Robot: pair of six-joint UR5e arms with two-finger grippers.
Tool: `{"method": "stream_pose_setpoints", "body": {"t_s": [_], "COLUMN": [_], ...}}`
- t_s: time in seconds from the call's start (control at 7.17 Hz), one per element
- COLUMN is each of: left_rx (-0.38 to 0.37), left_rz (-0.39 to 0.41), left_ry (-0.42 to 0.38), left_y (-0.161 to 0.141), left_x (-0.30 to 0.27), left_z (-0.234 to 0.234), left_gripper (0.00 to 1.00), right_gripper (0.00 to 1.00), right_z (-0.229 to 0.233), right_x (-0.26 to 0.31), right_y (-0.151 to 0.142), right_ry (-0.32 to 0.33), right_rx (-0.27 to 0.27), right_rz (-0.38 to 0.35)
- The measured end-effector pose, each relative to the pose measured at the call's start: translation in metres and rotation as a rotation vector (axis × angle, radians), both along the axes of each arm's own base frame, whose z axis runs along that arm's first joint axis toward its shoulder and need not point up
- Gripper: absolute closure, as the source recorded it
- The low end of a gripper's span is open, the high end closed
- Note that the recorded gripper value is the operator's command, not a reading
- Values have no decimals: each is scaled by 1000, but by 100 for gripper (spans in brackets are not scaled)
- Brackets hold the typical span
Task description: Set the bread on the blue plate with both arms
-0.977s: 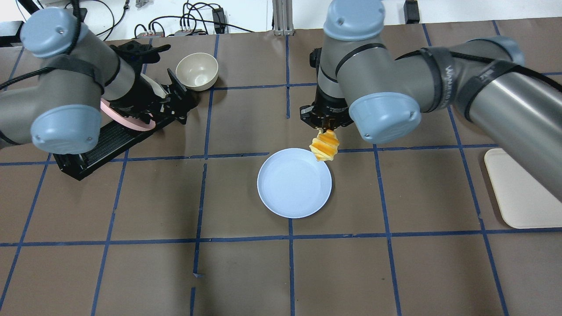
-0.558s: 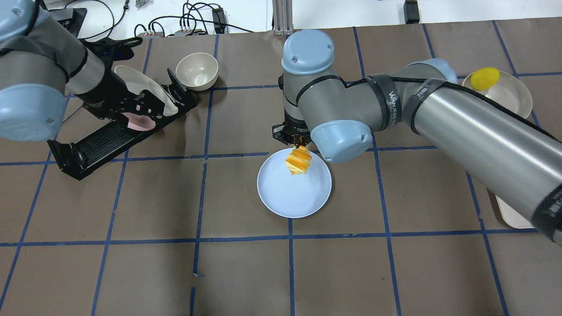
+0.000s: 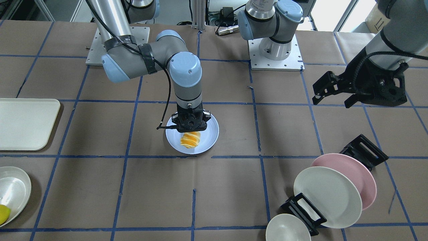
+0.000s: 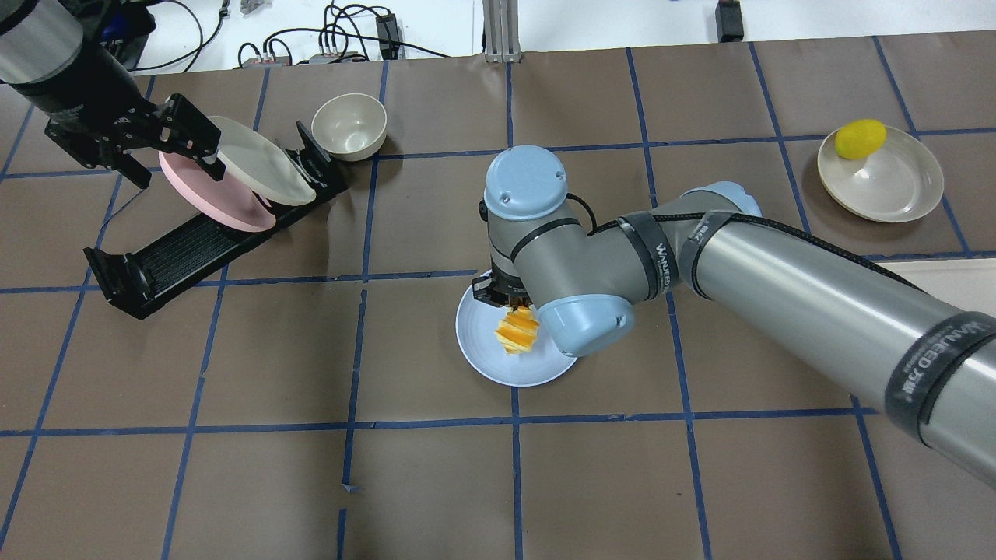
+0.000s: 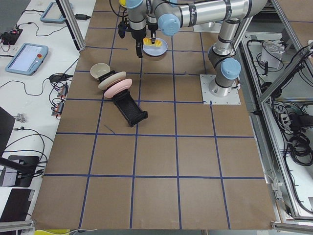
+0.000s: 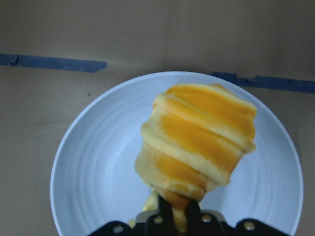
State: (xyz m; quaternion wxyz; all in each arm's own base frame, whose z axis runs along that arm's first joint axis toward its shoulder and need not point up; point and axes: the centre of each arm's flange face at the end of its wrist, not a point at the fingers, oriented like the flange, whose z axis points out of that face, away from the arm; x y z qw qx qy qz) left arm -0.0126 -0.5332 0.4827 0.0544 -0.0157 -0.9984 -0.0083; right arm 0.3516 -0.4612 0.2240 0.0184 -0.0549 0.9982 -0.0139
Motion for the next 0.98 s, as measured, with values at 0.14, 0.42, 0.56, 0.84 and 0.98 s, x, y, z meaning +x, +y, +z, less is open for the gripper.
{"method": "stream_pose_setpoints", "body": {"t_s": [0.14,0.42,0.56,0.84,0.98], "left_rx": [-2,4,10,4,-5], "left_rz": [-8,-9,-17,-38,-42], "left_ry": [1,10,35,66,65], "left_y": [3,1,-2,-2,-3], "left_x": [-5,-9,-14,-27,-30], "left_z": [3,0,-7,-8,-6], "left_gripper": [0,0,0,0,0], "right_gripper": [0,0,0,0,0], "right_z": [0,7,8,17,33], "right_x": [-1,-1,0,-6,-21], "right_y": [5,10,11,4,-6], "right_ry": [-3,-21,-27,-35,-39], "right_rx": [-5,-11,-14,-38,-70], "right_rz": [5,10,12,28,51]}}
